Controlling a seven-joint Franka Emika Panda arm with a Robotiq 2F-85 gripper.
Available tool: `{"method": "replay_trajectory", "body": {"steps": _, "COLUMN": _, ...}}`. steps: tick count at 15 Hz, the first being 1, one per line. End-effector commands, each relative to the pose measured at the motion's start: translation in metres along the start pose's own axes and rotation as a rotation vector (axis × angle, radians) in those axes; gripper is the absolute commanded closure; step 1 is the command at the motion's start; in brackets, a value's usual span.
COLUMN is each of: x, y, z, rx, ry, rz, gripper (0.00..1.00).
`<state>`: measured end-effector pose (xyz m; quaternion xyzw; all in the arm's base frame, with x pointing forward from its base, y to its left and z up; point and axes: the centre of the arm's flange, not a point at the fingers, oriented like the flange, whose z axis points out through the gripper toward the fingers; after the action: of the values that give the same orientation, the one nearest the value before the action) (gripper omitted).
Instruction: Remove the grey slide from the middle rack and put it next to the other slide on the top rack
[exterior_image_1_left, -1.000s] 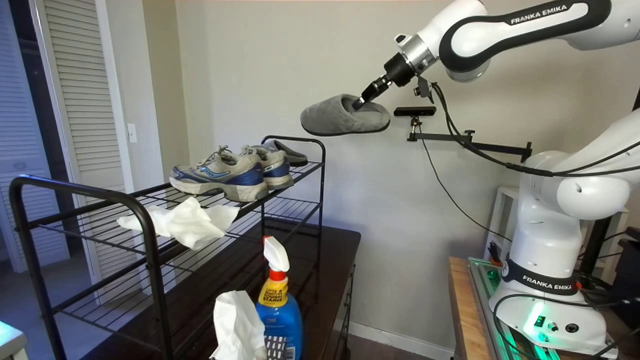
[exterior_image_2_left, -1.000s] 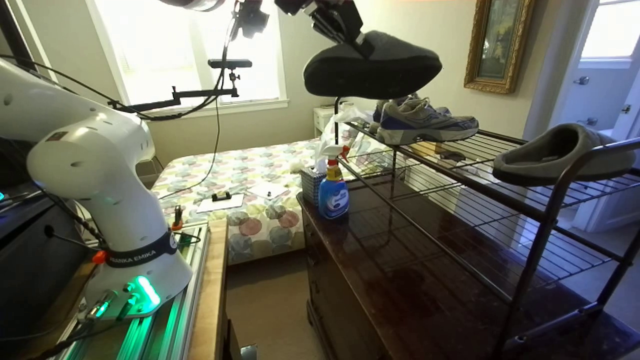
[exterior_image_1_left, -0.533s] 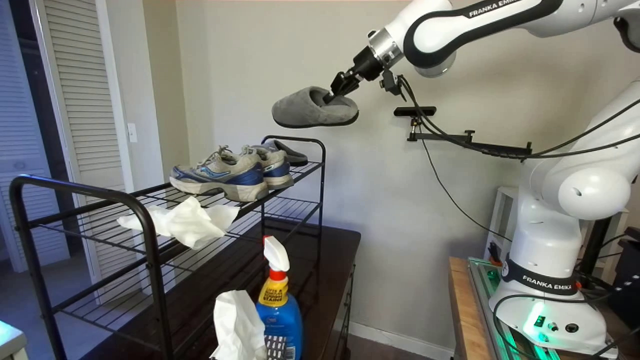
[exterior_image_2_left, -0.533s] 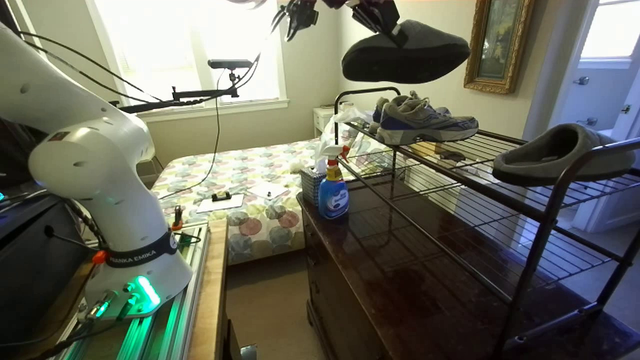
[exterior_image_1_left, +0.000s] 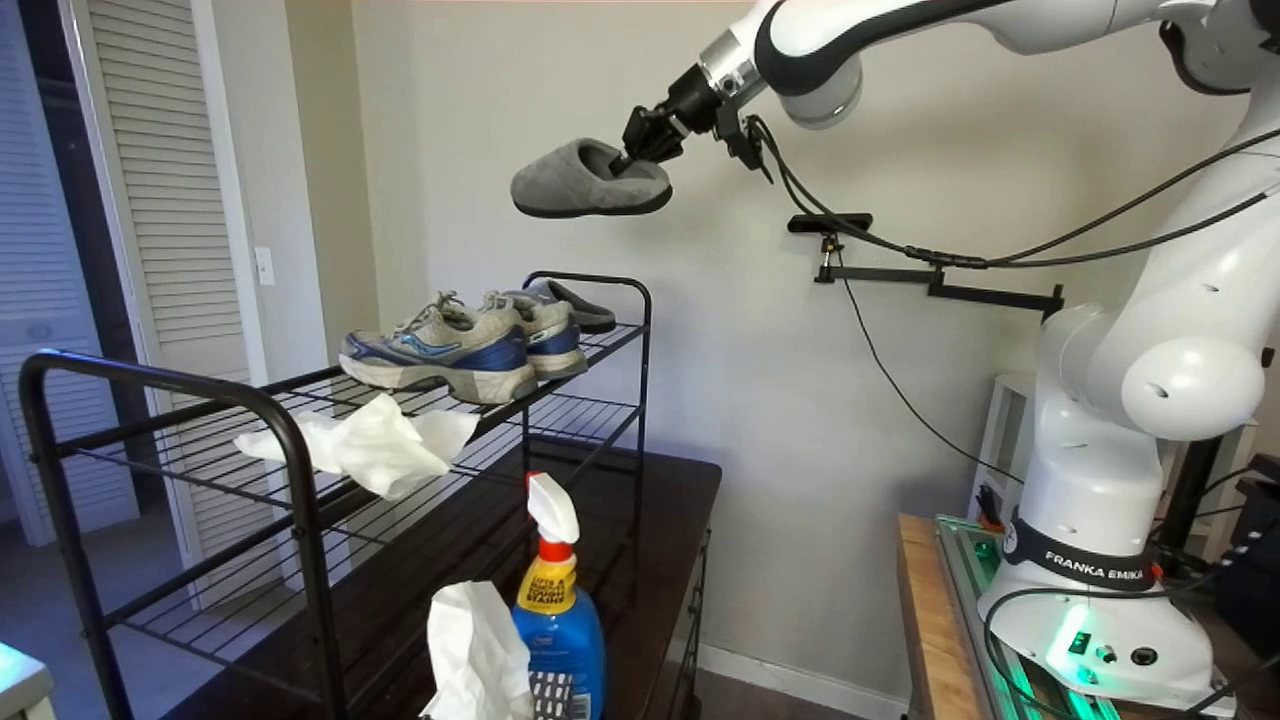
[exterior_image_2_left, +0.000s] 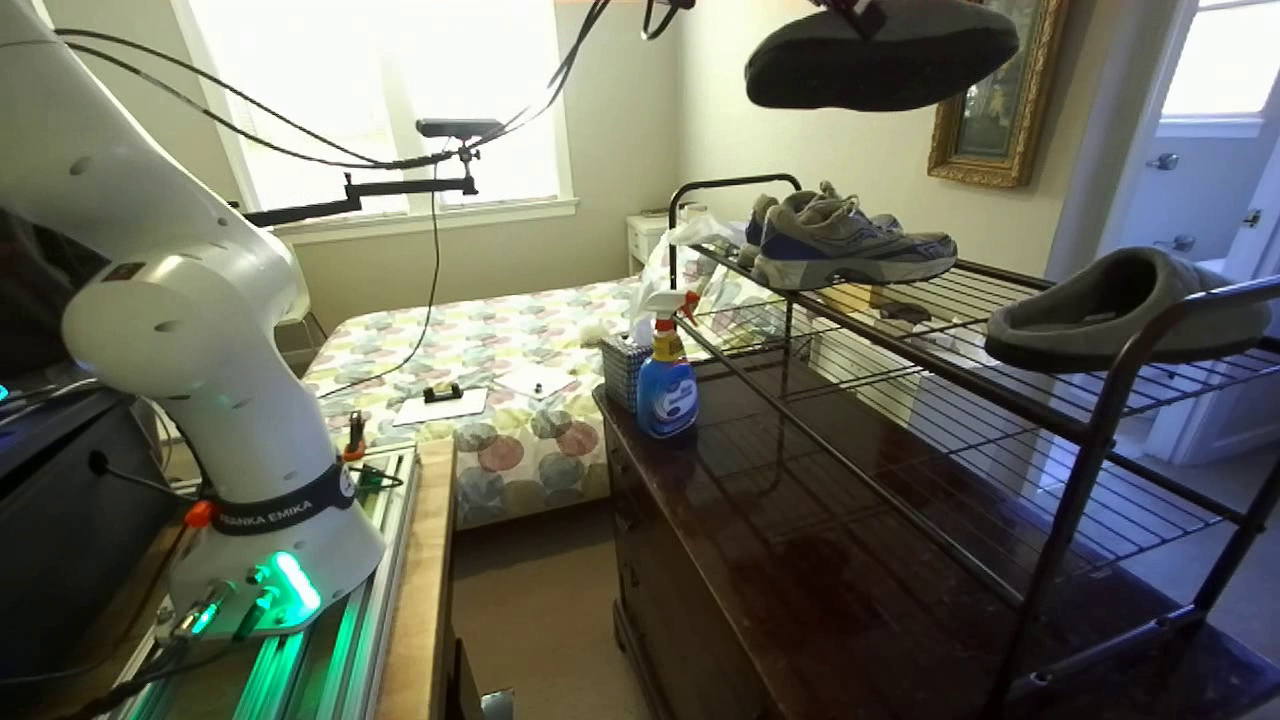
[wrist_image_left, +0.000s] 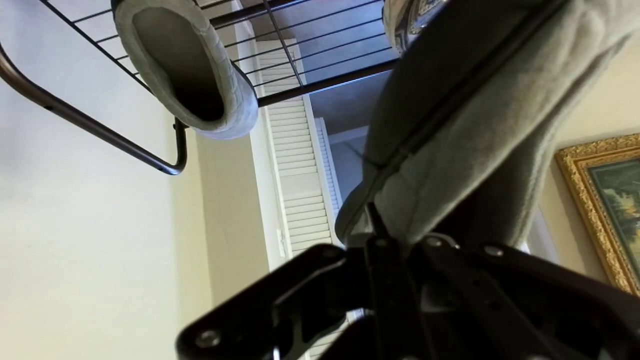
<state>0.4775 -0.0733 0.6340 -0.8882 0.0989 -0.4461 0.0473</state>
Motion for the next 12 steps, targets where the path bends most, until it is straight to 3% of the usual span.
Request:
{"method": "replay_trajectory", "body": {"steps": 1, "x": 0.001, "y": 0.000, "z": 0.001, "rx": 0.000, "ry": 0.000, "rz": 0.000, "gripper": 0.95}}
{"method": "replay_trajectory", "body": {"steps": 3, "x": 0.006, "y": 0.001, "z": 0.008, "rx": 0.003, "ry": -0.026, "rz": 0.002, "gripper": 0.99}}
{"method": "replay_trajectory", "body": {"steps": 7, "x": 0.028, "y": 0.006, "z": 0.028, "rx": 0.107, "ry": -0.135, "rz": 0.073, "gripper": 0.99}}
{"method": "replay_trajectory", "body": {"steps": 12, "x": 0.064, "y": 0.018, "z": 0.052, "rx": 0.190, "ry": -0.146, "rz": 0.137, "gripper": 0.99}}
